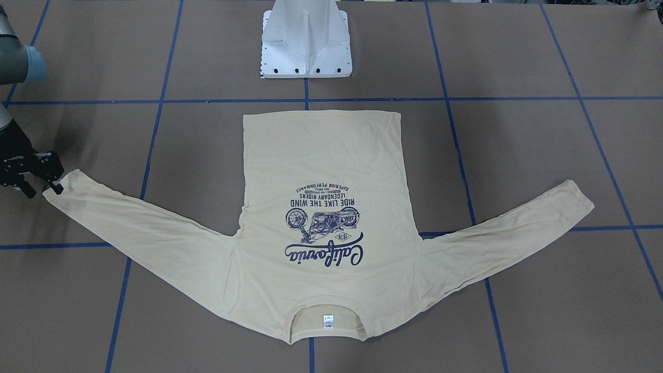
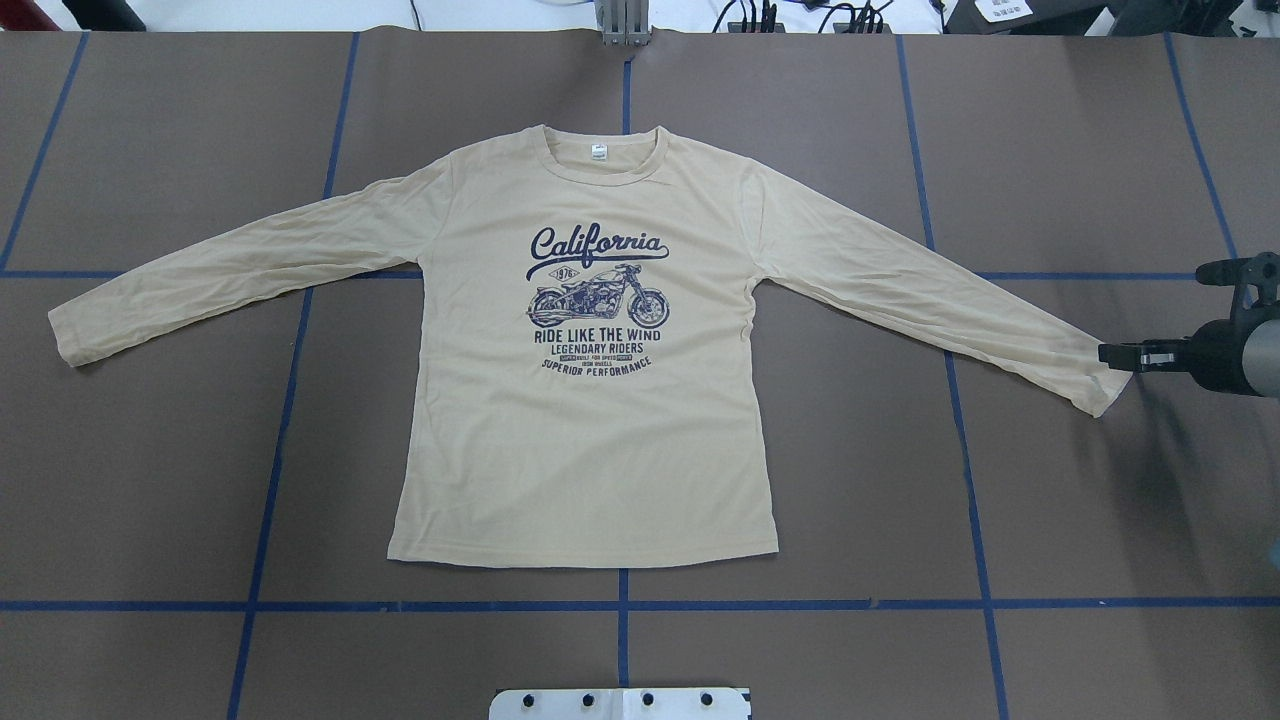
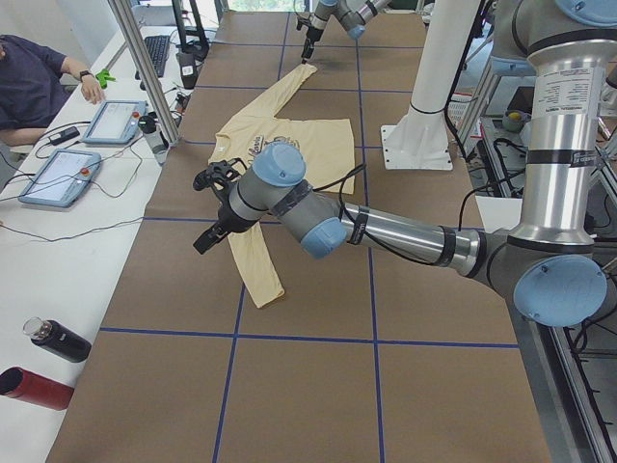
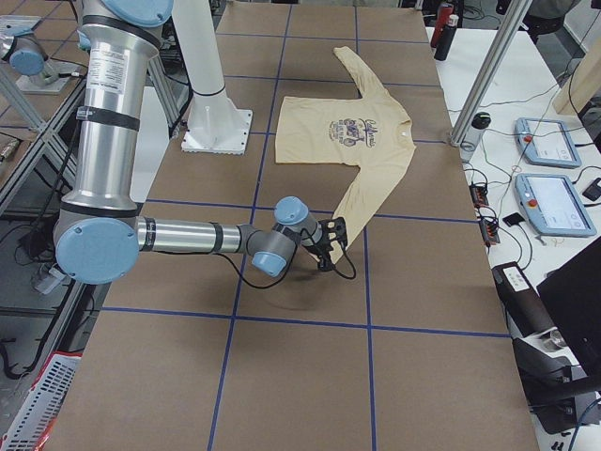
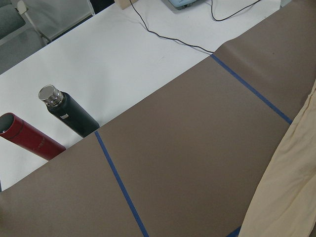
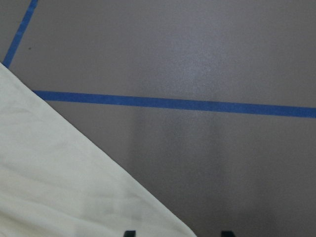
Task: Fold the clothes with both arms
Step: 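Lower the right gripper and grasp the cuff of the nearby sleeve, then carry the sleeve across the shirt body toward the other sleeve, then release the sleeve and raise the right gripper away, then lower the left gripper and grasp the cuff of the other sleeve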
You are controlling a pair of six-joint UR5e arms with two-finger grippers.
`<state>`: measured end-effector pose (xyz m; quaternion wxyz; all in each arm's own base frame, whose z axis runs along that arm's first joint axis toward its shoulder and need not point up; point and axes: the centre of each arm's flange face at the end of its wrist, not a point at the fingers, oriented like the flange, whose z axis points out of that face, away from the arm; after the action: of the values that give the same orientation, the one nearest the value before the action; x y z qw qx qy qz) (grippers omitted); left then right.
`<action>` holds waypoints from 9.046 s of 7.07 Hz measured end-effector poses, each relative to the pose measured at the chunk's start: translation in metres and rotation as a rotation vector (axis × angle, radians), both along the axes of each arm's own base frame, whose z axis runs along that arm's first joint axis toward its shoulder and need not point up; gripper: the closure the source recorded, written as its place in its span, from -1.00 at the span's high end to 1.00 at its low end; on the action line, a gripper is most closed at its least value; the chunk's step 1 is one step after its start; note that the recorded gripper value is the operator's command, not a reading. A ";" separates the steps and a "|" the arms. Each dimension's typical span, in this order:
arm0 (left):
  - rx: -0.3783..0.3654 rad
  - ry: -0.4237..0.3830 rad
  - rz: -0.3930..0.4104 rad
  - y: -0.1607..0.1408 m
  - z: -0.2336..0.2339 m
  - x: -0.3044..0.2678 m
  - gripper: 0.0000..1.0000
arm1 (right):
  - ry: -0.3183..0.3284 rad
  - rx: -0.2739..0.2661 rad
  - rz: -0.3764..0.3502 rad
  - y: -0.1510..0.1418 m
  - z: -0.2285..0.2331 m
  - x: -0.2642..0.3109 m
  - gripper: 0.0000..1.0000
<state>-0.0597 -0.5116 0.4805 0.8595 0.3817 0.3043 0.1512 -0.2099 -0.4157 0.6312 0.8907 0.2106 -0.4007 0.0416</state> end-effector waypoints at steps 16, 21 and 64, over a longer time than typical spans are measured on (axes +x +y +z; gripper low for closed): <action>0.000 0.000 0.000 -0.001 0.004 0.000 1.00 | -0.072 0.012 0.051 -0.083 -0.196 -0.080 -1.00; 0.030 0.005 -0.003 -0.006 0.024 0.001 1.00 | -0.141 -0.125 0.286 -0.180 -0.450 -0.254 -1.00; -0.277 0.188 -0.105 0.093 0.203 0.260 -0.65 | 0.071 -0.003 -0.221 -0.056 -0.167 0.164 1.00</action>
<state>0.2003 -0.4186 0.6835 0.8785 0.2874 0.3808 0.0265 -0.0459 -0.4717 0.4639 0.9038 0.1653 -0.3895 -0.0640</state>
